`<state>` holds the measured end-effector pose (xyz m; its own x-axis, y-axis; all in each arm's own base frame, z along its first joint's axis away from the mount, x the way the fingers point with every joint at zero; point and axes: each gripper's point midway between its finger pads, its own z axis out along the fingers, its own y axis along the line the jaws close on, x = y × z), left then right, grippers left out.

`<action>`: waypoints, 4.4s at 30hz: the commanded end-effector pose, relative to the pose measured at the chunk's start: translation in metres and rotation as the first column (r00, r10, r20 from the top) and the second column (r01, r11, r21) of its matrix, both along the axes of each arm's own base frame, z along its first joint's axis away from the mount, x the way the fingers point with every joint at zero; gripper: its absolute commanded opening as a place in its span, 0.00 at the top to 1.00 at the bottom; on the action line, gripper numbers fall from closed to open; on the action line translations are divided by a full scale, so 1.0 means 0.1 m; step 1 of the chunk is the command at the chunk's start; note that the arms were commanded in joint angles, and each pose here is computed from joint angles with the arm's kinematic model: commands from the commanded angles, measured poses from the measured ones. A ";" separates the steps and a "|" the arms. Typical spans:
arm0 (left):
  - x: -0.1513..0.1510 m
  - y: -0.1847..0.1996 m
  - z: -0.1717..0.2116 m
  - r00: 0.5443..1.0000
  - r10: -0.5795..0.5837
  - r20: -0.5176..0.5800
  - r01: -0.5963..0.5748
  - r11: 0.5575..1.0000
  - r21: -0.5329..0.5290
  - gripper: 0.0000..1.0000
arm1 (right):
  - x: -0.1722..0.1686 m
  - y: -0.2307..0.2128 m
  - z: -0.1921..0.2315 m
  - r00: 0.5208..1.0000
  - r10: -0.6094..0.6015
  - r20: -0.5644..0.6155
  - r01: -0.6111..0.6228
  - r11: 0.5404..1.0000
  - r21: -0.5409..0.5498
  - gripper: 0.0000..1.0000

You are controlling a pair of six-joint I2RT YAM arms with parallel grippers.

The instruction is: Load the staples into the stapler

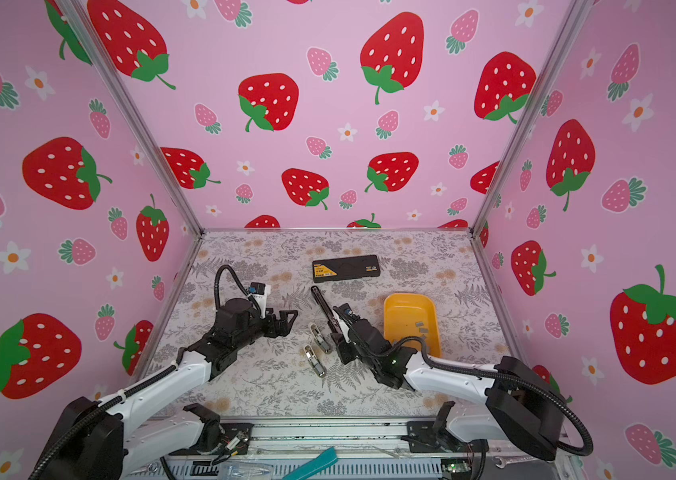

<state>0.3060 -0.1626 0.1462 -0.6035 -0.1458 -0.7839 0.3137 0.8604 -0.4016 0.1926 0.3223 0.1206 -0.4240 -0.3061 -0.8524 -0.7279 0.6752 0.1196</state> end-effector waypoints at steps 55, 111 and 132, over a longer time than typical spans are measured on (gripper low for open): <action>-0.80 -0.39 -0.90 0.964 -0.213 -0.161 0.227 0.971 0.073 0.47 | -0.91 0.51 -1.41 0.981 0.183 -0.062 -0.192 0.959 -0.210 0.71; -1.07 -0.32 -1.03 0.967 -0.208 -0.145 0.223 0.969 0.102 0.54 | -0.65 0.65 -0.69 0.994 0.105 -0.034 -0.105 0.994 -0.014 0.81; -1.08 -0.40 -1.18 0.962 -0.217 -0.165 0.240 0.961 0.136 0.58 | -0.72 0.49 -1.06 0.993 0.085 -0.086 -0.091 0.994 -0.064 0.78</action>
